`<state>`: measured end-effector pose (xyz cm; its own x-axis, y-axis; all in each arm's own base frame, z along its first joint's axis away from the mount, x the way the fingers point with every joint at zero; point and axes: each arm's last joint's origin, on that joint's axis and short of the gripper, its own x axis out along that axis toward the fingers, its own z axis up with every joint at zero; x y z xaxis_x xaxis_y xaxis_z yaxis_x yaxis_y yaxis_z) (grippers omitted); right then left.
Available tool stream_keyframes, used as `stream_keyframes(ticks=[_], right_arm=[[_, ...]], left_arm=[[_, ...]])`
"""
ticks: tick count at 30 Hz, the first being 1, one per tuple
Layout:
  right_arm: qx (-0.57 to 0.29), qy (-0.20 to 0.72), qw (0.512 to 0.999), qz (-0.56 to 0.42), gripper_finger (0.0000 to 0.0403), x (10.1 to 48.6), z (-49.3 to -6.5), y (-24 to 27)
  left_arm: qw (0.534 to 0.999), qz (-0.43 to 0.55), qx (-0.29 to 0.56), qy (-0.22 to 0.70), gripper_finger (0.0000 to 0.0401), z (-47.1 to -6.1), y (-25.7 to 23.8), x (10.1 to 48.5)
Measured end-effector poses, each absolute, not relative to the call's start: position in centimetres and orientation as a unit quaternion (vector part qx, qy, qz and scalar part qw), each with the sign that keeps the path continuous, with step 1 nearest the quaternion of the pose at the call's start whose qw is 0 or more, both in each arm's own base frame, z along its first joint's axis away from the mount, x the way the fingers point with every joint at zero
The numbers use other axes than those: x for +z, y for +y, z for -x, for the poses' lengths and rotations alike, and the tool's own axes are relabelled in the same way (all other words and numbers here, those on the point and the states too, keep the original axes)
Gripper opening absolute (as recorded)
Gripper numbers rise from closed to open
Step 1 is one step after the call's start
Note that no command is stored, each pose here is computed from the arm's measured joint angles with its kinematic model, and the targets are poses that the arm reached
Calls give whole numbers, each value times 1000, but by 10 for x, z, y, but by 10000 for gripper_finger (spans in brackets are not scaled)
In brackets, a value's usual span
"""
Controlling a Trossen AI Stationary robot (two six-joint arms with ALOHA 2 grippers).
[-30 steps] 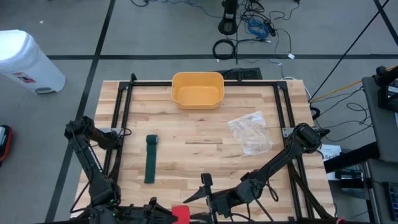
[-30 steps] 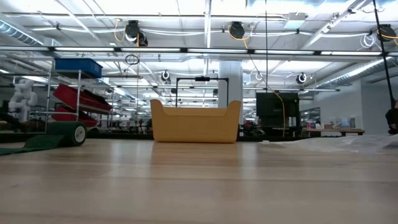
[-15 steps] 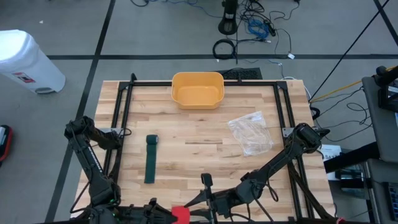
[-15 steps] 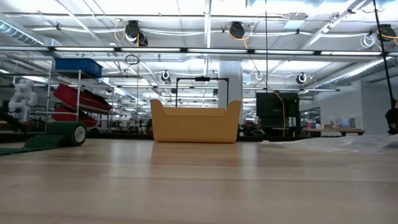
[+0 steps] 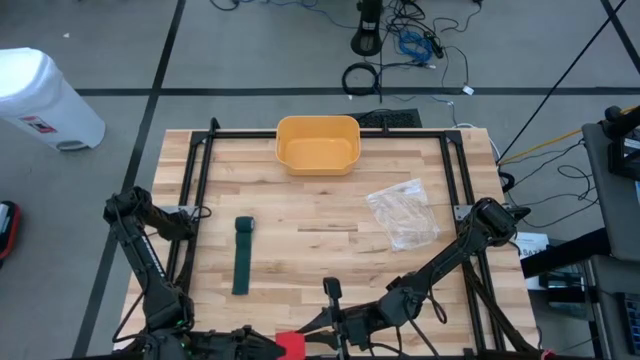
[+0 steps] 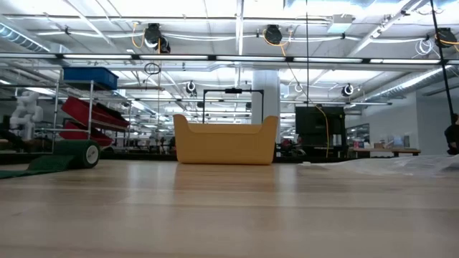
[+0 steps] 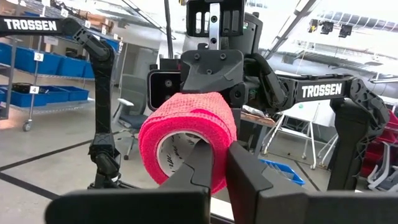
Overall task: Roll bandage
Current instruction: Roll the red bandage
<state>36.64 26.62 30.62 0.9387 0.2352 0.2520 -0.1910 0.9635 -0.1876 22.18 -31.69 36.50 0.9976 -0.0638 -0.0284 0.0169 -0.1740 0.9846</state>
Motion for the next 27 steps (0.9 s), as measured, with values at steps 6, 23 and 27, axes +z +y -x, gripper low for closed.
stream_keyframes(ticks=[6, 23, 27], right_arm=[[109, -139, 981, 82, 19, 306, -366, 267], [111, -107, 983, 98, 20, 322, -350, 270], [97, -101, 985, 101, 20, 330, -342, 270]], left_arm=[[686, -727, -22, -23, 87, -222, -317, 369], [776, -626, -28, -73, 185, -192, -334, 381], [793, -603, -40, -77, 185, -184, -339, 380]])
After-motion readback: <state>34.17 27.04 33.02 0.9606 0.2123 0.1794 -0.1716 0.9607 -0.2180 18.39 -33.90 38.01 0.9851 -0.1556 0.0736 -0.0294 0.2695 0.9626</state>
